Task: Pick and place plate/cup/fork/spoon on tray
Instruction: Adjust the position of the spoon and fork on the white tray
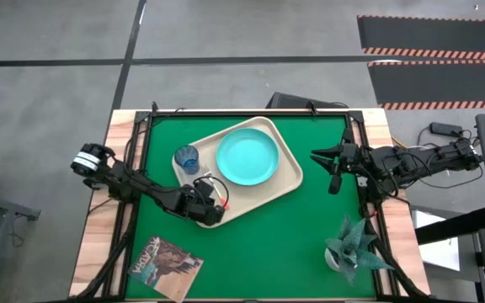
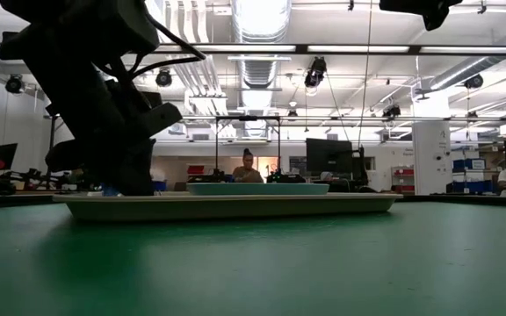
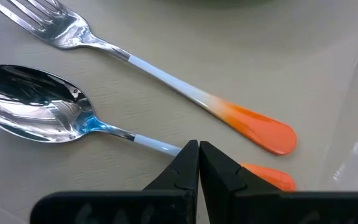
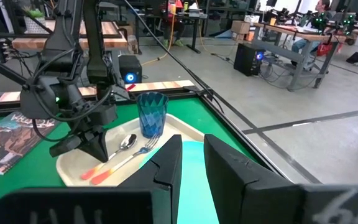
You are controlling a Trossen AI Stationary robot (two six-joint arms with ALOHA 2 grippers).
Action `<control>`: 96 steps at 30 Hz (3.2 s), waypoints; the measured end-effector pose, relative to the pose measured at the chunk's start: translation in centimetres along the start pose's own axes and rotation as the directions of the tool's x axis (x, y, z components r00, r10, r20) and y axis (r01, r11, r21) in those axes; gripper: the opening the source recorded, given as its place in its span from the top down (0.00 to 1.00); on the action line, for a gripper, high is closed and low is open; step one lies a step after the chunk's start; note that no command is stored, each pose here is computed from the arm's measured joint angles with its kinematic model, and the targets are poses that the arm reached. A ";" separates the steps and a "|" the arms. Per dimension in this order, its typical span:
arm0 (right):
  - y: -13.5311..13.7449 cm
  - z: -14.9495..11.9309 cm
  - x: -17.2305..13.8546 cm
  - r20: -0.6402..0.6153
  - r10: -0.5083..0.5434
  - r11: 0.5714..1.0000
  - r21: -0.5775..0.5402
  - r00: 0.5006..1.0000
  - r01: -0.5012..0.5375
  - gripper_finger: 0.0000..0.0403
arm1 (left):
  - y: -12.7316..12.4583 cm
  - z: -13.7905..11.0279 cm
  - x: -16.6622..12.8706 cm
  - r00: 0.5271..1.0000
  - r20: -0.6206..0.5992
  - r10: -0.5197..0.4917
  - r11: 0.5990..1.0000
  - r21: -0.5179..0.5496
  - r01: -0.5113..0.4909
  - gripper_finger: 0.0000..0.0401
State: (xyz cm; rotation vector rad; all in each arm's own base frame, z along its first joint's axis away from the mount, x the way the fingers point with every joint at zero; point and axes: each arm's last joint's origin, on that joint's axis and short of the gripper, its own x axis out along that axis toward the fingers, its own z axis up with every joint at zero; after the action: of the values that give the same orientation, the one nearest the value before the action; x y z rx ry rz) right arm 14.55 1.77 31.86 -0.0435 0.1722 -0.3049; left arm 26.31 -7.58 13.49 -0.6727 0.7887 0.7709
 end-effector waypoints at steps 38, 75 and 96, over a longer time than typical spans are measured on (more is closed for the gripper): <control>0.0 0.0 0.0 -0.002 0.000 1.000 -0.004 1.000 0.000 0.85 | 2.3 1.2 -3.8 0.991 -0.116 0.061 0.988 0.148 -0.043 1.00; 0.0 0.0 0.0 -0.003 0.000 1.000 -0.020 1.000 0.000 0.85 | 3.4 1.0 -3.1 0.991 0.022 0.128 0.977 0.167 -0.130 1.00; 0.0 -0.1 0.0 -0.006 0.000 1.000 -0.029 1.000 0.000 0.85 | -0.8 1.8 -1.5 0.965 0.252 -0.074 0.991 0.128 0.042 1.00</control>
State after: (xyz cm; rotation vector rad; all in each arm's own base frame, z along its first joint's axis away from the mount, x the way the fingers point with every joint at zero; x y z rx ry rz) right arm 14.52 1.76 31.82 -0.0716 0.1824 -0.3023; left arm 26.93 -7.18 15.84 -0.4727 0.5715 0.7327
